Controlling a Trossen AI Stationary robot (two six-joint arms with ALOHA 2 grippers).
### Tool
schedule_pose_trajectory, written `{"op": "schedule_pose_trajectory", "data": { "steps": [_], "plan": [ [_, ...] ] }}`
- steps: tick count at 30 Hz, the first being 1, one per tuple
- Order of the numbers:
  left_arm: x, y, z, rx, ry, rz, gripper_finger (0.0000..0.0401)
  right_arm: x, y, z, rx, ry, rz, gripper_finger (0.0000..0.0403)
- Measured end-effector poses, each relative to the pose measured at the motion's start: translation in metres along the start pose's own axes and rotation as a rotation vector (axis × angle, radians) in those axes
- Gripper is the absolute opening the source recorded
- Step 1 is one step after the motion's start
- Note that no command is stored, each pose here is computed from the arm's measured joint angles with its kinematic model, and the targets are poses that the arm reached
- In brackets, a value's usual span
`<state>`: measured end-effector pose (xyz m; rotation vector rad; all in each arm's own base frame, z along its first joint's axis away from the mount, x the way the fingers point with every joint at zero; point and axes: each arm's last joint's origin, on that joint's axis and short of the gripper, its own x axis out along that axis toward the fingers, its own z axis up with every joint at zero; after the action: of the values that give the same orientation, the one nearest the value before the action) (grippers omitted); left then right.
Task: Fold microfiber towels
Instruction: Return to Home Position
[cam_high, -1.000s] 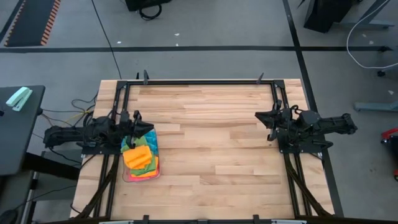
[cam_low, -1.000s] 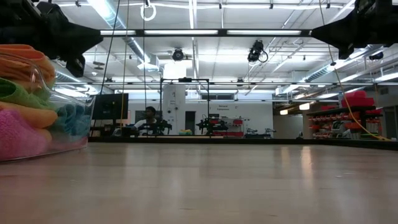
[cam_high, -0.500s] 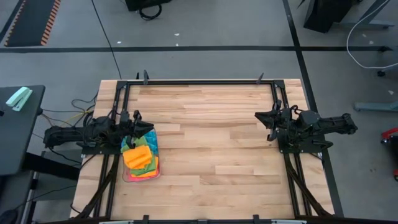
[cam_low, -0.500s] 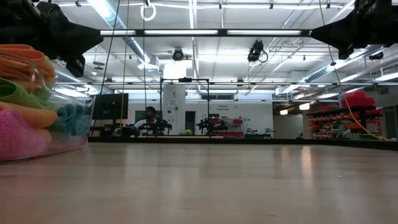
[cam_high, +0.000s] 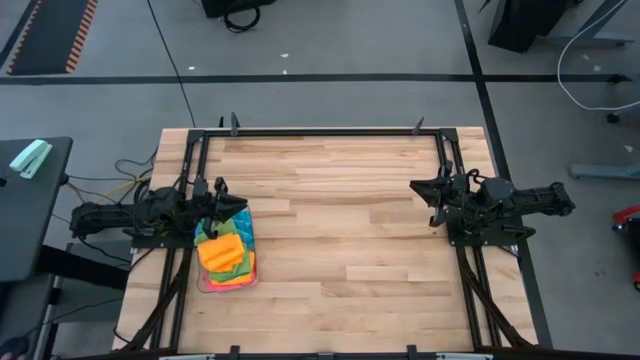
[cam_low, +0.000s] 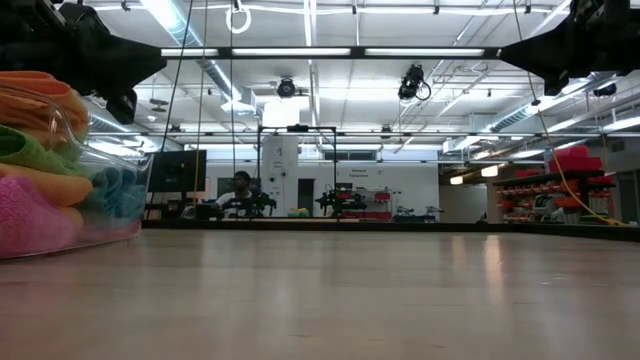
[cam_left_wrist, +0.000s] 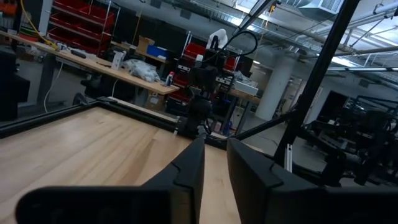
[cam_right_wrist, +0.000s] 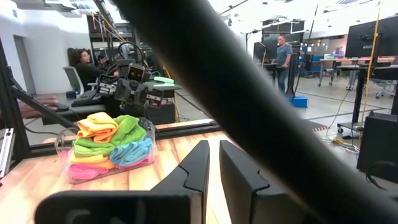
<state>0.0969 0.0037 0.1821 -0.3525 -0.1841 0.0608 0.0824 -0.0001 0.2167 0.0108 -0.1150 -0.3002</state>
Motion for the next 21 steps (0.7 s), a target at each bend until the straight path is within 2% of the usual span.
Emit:
{"op": "schedule_pose_trajectory", "data": {
  "steps": [21],
  "plan": [
    [0.0, 0.0, -0.0001, 0.0, 0.0, 0.0, 0.0074, 0.0, 0.0, 0.0003, 0.0, -0.001, 0.0, 0.0044]
  ]
}}
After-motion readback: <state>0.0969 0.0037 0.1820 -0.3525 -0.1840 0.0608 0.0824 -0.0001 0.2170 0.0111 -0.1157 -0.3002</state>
